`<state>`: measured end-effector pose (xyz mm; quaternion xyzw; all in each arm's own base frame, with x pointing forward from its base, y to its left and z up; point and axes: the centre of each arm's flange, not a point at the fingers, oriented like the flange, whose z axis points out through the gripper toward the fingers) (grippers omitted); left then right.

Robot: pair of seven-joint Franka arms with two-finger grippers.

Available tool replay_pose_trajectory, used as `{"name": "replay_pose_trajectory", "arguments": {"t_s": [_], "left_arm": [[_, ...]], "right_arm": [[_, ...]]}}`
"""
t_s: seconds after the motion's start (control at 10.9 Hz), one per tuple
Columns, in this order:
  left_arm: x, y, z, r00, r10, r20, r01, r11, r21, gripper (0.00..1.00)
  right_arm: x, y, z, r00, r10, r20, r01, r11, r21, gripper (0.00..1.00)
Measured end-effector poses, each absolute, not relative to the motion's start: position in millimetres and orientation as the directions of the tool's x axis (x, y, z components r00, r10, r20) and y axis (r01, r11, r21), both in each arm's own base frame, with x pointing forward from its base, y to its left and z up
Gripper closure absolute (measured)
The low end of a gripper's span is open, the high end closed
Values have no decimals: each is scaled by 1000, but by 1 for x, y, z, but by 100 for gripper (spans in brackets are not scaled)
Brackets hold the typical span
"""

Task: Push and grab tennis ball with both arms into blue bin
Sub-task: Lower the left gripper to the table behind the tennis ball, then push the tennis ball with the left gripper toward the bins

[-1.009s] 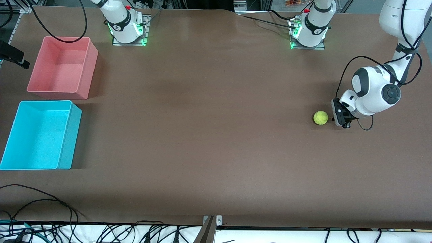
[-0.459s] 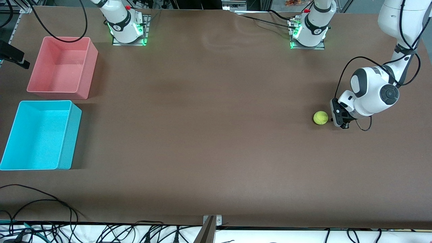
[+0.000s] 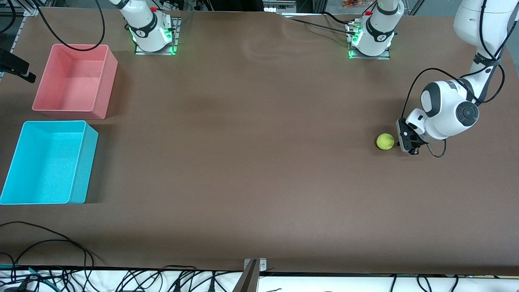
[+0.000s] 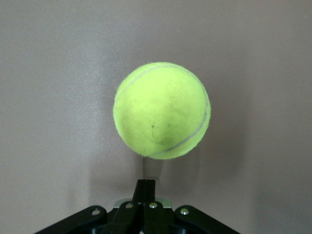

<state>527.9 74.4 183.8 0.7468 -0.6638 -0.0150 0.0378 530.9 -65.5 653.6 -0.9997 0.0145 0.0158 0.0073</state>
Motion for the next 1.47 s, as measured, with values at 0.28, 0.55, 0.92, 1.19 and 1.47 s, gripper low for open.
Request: {"name": "replay_pose_trajectory", "arguments": {"t_s": [0.28,0.55,0.92,1.19,1.47], "left_arm": [[529,67,184,108,-994,30,-991,-105,77,99],[528,67,183,109,-994,30,-991,-106,79,99],[533,12,184,198,-979,57,-977,-193,88,99],[532,-110,203,301,-949,96,-952,-293,91,99],[532,-114,205,319,-943,94,-946,-311,89,99]], "right_arm": [[531,-66,654,999,-29,-32,-29,-999,-14,0],[531,-66,654,999,-29,-32,-29,-999,-14,0],[531,-65,654,999,-27,-32,-28,-1000,-14,0],[531,-64,654,999,-26,-32,-26,-1000,-14,0],[531,-63,654,999,-25,-32,-25,-1000,-14,0]]}}
